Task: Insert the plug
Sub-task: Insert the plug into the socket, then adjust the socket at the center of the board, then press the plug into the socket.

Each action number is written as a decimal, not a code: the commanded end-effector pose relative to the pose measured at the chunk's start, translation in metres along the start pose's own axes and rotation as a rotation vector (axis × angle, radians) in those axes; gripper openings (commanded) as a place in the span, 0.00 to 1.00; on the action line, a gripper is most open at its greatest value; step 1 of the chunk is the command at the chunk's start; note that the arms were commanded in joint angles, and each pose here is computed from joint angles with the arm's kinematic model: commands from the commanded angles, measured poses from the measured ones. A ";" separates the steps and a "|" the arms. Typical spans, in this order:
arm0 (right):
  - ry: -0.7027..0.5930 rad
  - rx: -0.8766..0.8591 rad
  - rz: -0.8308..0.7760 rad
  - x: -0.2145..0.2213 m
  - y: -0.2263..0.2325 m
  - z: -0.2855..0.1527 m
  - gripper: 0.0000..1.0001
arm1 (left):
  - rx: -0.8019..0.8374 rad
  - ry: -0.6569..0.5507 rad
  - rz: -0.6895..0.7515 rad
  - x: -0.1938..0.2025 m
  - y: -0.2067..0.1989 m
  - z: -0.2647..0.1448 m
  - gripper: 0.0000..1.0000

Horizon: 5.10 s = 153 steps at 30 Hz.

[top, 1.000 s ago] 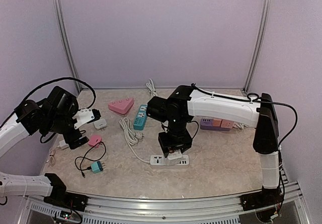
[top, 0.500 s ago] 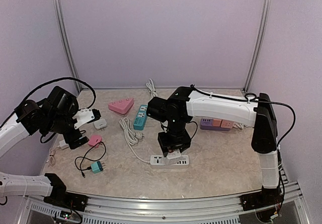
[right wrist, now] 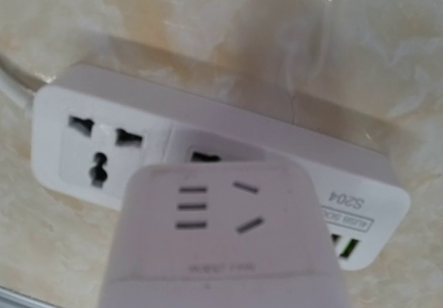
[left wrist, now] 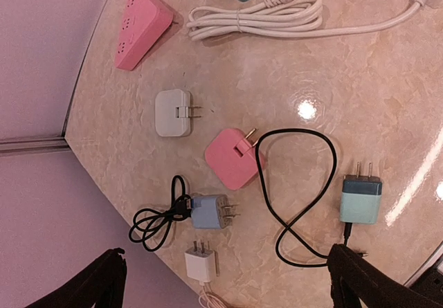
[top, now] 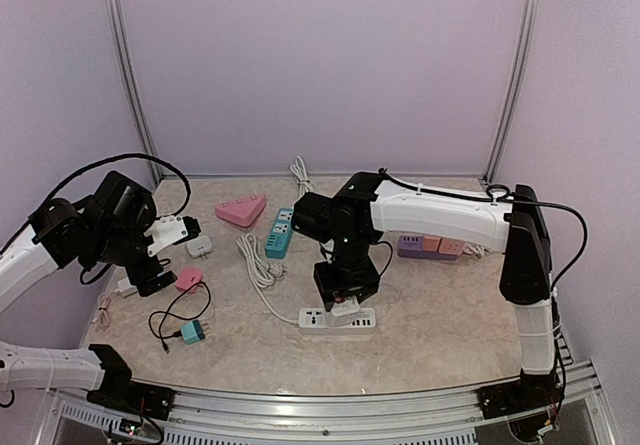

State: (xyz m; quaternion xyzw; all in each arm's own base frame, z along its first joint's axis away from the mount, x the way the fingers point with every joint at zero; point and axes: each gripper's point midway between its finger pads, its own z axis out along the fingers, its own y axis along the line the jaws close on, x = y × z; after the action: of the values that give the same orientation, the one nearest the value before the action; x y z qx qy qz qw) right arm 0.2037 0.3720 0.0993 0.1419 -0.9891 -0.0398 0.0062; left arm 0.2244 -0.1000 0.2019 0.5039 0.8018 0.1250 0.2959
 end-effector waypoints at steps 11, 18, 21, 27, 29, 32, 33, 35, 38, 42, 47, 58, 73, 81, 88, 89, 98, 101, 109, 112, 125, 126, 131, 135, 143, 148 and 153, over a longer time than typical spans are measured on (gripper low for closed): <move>0.170 0.237 0.036 0.025 -0.040 0.072 0.00 | 0.005 -0.033 -0.006 -0.009 0.002 -0.002 0.99; 0.091 0.179 0.060 0.012 -0.032 0.049 0.00 | 0.048 -0.112 0.287 -0.040 -0.030 0.042 0.99; 0.067 0.203 0.073 0.011 -0.039 0.040 0.00 | 0.083 -0.162 0.422 -0.055 -0.047 0.078 0.92; 0.029 0.148 0.084 0.007 -0.030 0.037 0.00 | 0.195 -0.194 0.399 -0.089 -0.020 0.127 0.69; 0.025 0.150 0.084 0.007 -0.031 0.036 0.00 | 0.215 -0.221 0.283 -0.105 0.007 0.131 0.65; 0.024 0.163 0.085 0.009 -0.036 0.037 0.00 | 0.302 -0.267 0.174 -0.120 0.026 0.137 0.67; 0.021 0.166 0.084 0.010 -0.038 0.037 0.00 | 0.313 -0.269 0.155 -0.124 0.028 0.144 0.70; 0.016 0.173 0.084 0.010 -0.040 0.037 0.00 | 0.297 -0.270 0.120 -0.133 0.035 0.155 0.74; 0.017 0.173 0.084 0.010 -0.041 0.039 0.00 | 0.263 -0.204 0.058 -0.140 0.045 0.181 0.75; 0.027 0.167 0.080 0.010 -0.040 0.041 0.00 | 0.189 -0.088 -0.006 -0.136 0.058 0.228 0.71; 0.030 0.167 0.078 0.011 -0.040 0.039 0.00 | 0.175 0.019 0.067 -0.107 0.041 0.259 0.68; 0.034 0.183 0.083 0.013 -0.042 0.029 0.00 | 0.392 0.120 0.316 -0.047 -0.064 0.237 0.59; 0.029 0.117 0.101 0.002 -0.047 0.028 0.00 | 0.328 -0.217 0.164 -0.133 -0.037 0.118 0.91; 0.180 0.201 0.073 0.014 -0.055 0.071 0.00 | 0.283 -0.223 0.109 -0.129 -0.024 0.112 0.92; 0.258 0.303 0.063 0.016 -0.064 0.098 0.00 | 0.240 -0.230 0.053 -0.114 0.003 0.101 0.93; 0.267 0.307 0.058 0.016 -0.064 0.101 0.00 | 0.234 -0.232 0.046 -0.113 0.007 0.099 0.93; 0.248 0.298 0.078 0.022 -0.065 0.105 0.03 | 0.203 -0.227 0.011 -0.100 0.023 0.087 0.93; 0.229 0.271 0.069 0.017 -0.058 0.104 0.23 | 0.180 -0.239 0.007 -0.099 0.029 0.080 0.94; 0.055 0.166 0.058 -0.020 -0.031 0.064 0.69 | 0.179 -0.253 -0.003 -0.099 0.032 0.068 0.94; 0.001 0.132 0.049 -0.029 -0.024 0.046 0.88 | 0.172 -0.239 -0.006 -0.096 0.033 0.070 0.94; -0.279 0.100 0.004 -0.044 -0.022 -0.064 0.94 | 0.140 -0.220 -0.030 -0.091 0.046 0.064 0.95; -0.313 0.104 0.002 -0.044 -0.024 -0.074 0.93 | 0.139 -0.219 -0.040 -0.089 0.047 0.063 0.95; -0.403 0.070 -0.053 -0.035 -0.018 -0.084 0.67 | 0.114 -0.188 -0.091 -0.074 0.059 0.057 0.96; -0.362 0.026 -0.059 -0.022 -0.015 -0.059 0.31 | 0.103 -0.152 -0.150 -0.055 0.065 0.056 0.96; -0.326 0.056 -0.086 -0.021 -0.016 -0.036 0.00 | 0.105 -0.049 -0.251 -0.010 0.061 0.066 0.97; -0.287 0.112 -0.070 -0.015 -0.028 -0.023 0.00 | 0.119 0.018 -0.255 0.013 0.047 0.073 0.97; -0.214 0.101 -0.039 -0.001 -0.038 0.012 0.00 | 0.129 0.080 -0.261 0.034 0.035 0.082 0.96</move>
State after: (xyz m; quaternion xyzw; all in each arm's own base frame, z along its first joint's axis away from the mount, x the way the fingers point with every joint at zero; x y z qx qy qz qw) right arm 0.2245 0.3494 0.1169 0.1683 -0.9751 -0.0189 -0.1428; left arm 0.2993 -0.0751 0.1558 0.4168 0.8678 0.0401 0.2676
